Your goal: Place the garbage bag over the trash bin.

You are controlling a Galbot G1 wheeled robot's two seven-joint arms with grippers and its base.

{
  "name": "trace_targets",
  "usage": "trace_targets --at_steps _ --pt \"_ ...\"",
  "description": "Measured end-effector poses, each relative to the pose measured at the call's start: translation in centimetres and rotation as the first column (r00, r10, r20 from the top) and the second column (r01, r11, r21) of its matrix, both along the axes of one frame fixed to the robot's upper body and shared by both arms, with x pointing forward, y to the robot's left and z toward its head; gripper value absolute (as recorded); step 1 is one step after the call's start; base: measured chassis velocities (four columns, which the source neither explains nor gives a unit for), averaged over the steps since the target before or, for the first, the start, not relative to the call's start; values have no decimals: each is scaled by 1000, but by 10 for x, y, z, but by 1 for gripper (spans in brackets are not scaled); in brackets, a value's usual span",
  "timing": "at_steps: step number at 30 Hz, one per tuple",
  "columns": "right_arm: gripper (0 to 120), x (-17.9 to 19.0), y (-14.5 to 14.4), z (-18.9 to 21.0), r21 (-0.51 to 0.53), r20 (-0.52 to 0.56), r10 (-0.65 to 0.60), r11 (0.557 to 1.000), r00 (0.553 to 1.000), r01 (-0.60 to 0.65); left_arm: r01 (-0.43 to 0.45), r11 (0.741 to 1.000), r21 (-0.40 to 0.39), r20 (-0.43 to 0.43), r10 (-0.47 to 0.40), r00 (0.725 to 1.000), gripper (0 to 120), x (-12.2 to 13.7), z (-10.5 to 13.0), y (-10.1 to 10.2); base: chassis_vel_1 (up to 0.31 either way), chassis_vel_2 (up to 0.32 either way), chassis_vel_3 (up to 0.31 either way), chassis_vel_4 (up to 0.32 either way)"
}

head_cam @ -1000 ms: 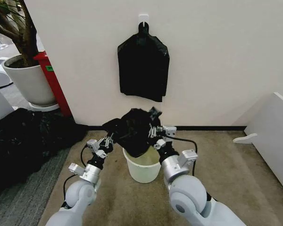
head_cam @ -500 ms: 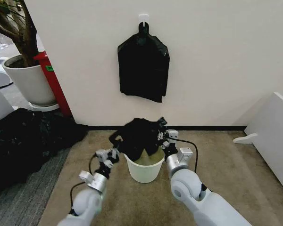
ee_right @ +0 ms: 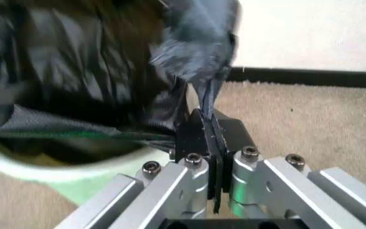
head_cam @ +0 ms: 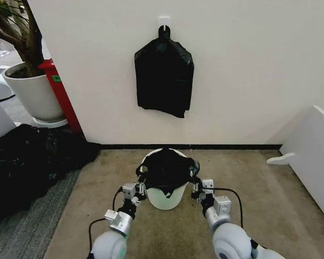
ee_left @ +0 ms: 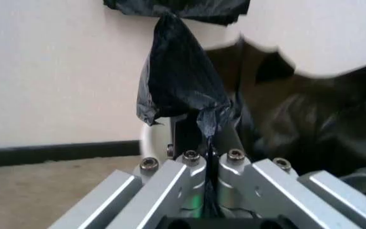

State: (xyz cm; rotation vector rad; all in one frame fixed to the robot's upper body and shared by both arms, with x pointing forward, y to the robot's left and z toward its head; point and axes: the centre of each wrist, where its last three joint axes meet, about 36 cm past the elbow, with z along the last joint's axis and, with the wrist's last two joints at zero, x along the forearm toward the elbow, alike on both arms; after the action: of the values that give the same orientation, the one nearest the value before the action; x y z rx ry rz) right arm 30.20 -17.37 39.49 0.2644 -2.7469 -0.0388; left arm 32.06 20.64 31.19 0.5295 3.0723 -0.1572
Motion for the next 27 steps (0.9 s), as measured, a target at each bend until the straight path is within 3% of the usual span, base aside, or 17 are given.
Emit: trace_targets --at_steps 2,5,14,27 --pt "0 -2 0 -2 -16 -18 9 1000 1000 -9 -2 998 68 1 2 1000 0 -1 2 6 0 0 0 0" --pt "0 -1 -2 -14 -53 -28 9 999 1000 -10 -7 994 107 -19 9 1000 0 -2 -3 11 0 0 0 0" --pt "0 -4 -7 -34 -130 -54 25 991 998 -32 -7 995 96 -98 16 995 0 1 -34 1 0 0 0 0" --pt "0 -27 -12 -16 -173 -57 62 982 996 -71 18 992 121 -112 -5 994 0 1 -36 2 0 0 0 0"
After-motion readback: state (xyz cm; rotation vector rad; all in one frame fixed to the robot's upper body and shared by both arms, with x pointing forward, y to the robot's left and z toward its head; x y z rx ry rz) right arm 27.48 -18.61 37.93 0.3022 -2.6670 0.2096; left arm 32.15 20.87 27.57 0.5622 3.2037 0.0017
